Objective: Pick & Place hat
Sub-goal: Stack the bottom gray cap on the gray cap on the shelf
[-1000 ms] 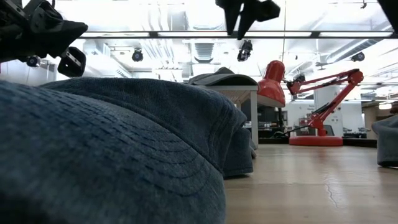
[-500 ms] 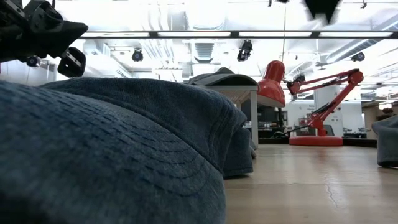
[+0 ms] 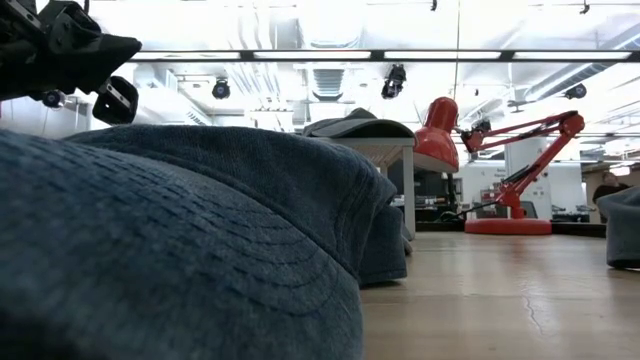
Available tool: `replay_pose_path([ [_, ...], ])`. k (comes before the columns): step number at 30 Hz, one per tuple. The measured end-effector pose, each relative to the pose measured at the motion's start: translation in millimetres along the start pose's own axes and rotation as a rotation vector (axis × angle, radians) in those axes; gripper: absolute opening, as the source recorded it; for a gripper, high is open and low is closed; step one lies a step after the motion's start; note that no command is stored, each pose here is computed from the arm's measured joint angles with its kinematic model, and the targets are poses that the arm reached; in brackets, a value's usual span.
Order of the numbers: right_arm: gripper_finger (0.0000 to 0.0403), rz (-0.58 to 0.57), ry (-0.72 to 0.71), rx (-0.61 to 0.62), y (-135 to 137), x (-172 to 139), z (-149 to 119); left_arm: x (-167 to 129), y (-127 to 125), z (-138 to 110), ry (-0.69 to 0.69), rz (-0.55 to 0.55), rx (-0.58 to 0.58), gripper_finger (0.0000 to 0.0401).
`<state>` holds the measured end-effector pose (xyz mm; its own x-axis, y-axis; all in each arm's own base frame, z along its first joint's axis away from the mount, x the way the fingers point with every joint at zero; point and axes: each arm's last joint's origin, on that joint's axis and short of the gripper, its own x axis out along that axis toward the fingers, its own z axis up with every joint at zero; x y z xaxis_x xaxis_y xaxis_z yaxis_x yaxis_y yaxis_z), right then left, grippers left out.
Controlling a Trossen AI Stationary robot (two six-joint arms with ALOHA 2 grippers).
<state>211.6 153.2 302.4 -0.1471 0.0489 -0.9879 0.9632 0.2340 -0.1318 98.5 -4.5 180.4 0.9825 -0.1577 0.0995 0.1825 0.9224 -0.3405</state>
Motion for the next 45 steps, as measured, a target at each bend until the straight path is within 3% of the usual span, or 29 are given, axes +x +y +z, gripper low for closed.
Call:
replay_pose_path([
  [19, 0.0282, 0.058, 0.039, 0.055, -5.3, 55.1, -42.5, 0.0, 0.0, -0.1, 0.002, 0.000, 0.058, 0.0000],
  [31, 0.0294, 0.020, 0.000, 0.105, -9.4, 74.0, -38.0, 0.0, 0.1, -0.2, 0.002, 0.001, 0.086, 0.0000],
  [45, 0.0296, 0.087, 0.056, 0.235, -11.0, 144.4, -25.3, 0.0, 0.1, -0.5, 0.005, 0.001, 0.134, 0.0000],
])
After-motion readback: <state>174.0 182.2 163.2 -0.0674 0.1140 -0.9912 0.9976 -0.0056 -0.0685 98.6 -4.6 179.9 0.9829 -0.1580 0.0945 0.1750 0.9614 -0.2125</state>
